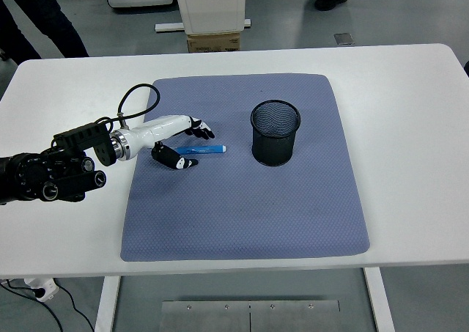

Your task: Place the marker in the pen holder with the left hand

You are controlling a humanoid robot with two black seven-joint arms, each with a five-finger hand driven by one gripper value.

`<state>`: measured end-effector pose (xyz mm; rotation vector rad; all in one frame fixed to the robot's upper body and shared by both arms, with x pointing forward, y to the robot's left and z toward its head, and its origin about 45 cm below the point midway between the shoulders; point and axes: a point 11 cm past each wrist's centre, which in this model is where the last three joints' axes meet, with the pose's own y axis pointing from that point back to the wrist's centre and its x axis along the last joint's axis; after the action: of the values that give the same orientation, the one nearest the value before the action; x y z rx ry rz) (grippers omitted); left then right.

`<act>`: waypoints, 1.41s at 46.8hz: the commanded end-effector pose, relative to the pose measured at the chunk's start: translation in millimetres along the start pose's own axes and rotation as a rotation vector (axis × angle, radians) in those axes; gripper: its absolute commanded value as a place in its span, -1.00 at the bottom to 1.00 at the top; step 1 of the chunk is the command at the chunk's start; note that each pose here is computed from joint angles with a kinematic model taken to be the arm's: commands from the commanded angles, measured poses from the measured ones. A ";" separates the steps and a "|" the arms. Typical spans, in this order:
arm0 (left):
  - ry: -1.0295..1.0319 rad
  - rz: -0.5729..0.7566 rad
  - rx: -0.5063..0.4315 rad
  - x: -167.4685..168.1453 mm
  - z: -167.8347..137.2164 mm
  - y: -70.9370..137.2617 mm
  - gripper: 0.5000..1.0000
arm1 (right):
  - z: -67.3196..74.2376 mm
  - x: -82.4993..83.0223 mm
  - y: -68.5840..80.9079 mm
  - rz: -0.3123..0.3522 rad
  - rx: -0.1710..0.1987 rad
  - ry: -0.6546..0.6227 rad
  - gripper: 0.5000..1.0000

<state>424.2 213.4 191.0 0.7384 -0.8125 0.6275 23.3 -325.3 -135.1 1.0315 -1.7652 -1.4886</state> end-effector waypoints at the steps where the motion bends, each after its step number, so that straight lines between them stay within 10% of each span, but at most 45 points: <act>1: 0.000 -0.002 -0.001 -1.2 0.2 -0.2 -0.18 | 0.0 0.0 0.0 0.000 0.000 0.000 1.00; 47: -0.010 -0.009 -0.005 -4.1 2.1 -3.9 -1.00 | 0.0 -0.1 0.0 -0.001 0.000 0.000 1.00; 66: 0.005 -0.011 0.000 -1.9 1.0 -3.3 -1.00 | 0.0 0.0 0.0 0.000 0.000 0.000 1.00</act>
<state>424.6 210.5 187.9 0.7427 -0.8065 0.6156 23.4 -325.3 -135.1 1.0317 -1.7652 -1.4887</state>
